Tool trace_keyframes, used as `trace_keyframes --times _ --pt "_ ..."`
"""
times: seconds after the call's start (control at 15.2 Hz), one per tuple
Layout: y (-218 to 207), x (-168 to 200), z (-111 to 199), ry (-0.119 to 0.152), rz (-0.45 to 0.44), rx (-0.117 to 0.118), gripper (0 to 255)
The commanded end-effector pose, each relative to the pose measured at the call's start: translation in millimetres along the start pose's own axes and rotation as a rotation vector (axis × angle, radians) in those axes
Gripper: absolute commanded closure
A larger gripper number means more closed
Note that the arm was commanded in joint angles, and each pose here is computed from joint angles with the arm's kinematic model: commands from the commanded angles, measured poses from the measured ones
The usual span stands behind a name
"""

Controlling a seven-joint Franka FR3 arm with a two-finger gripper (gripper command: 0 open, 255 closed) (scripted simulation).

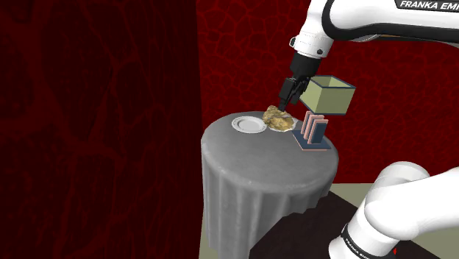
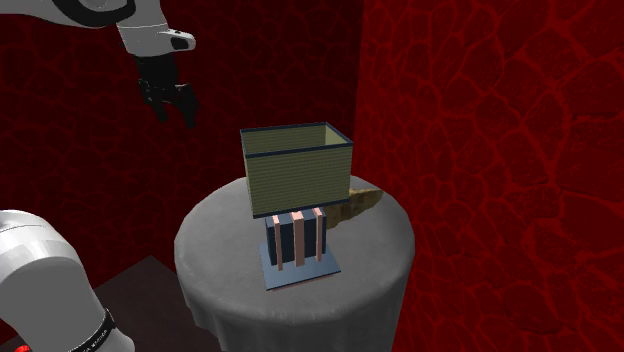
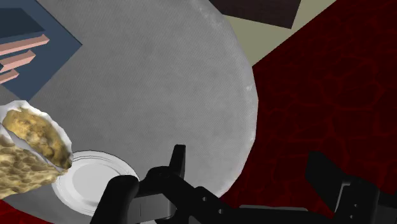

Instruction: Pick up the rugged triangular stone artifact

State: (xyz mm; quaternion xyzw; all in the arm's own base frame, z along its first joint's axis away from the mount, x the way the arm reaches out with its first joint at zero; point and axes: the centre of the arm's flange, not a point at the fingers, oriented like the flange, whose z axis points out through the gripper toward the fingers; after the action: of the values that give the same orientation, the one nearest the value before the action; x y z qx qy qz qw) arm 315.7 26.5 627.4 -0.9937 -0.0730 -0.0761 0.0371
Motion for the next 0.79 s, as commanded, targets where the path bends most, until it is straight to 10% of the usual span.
trace_keyframes --times 0.0,0.73 --pt "0 0 0 0.0 0.0 0.0 0" --pt "95 21 75 -0.078 -0.278 -0.185 0"
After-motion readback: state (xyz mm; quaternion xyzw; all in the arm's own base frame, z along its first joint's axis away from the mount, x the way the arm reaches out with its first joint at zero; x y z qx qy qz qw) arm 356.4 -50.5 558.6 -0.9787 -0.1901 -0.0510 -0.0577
